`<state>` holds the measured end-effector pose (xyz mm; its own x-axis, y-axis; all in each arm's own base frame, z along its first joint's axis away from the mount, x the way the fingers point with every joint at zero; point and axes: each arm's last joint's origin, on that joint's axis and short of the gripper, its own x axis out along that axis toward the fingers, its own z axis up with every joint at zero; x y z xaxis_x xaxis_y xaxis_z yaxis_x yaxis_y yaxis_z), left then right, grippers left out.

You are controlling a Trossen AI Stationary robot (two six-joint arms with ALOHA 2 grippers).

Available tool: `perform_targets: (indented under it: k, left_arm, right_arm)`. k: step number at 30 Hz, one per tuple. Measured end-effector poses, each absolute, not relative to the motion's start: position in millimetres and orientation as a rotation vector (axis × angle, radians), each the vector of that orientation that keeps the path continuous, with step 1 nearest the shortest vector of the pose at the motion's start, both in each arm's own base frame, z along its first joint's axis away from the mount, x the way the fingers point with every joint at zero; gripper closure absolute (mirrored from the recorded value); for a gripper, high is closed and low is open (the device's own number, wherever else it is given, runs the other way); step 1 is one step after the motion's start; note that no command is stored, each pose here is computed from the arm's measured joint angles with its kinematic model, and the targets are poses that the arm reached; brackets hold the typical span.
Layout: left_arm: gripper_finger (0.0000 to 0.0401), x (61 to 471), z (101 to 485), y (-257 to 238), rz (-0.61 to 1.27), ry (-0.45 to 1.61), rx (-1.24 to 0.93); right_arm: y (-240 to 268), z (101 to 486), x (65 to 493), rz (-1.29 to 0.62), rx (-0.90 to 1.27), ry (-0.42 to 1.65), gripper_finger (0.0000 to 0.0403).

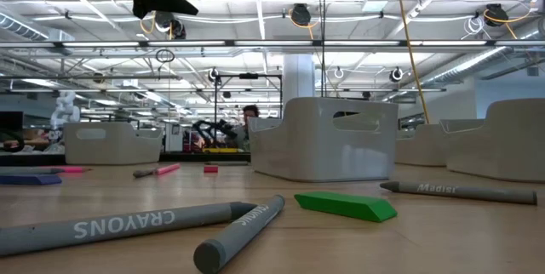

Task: Sort crayons/erasers/pens/pencils in bins
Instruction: Put the yellow pencil into the top right gray bin

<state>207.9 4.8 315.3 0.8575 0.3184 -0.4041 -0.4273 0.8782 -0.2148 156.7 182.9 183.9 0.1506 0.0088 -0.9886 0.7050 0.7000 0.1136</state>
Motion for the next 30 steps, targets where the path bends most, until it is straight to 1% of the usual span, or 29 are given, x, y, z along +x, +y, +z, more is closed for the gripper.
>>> perform_targets:
  k: [11, 15, 17, 20, 24, 27, 30]
  left_arm:
    - [0.0178, 208, 315, 5, 0.399, 0.369, -0.305]
    - [0.0178, 208, 315, 5, 0.398, 0.369, -0.305]
    - [0.0178, 208, 315, 5, 0.398, 0.369, -0.305]
    - [0.0178, 208, 315, 5, 0.399, 0.369, -0.305]
    - [0.0178, 208, 315, 5, 0.398, 0.369, -0.305]
    - [0.0178, 208, 315, 5, 0.398, 0.369, -0.305]
    - [0.0178, 208, 315, 5, 0.399, 0.368, -0.305]
  right_arm:
    - [178, 212, 193, -0.409, 0.597, 1.177, 0.0402]
    - [173, 217, 205, -0.376, 0.586, 1.147, 0.0403]
    - [170, 219, 205, -0.389, 0.575, 1.161, 0.0403]
    - [171, 217, 196, -0.409, 0.595, 1.274, 0.0403]
    - [188, 214, 174, -0.431, 0.649, 1.414, 0.0398]
    - [199, 209, 154, -0.483, 0.691, 1.465, 0.0383]
    - [202, 195, 133, -0.578, 0.688, 1.517, 0.036]
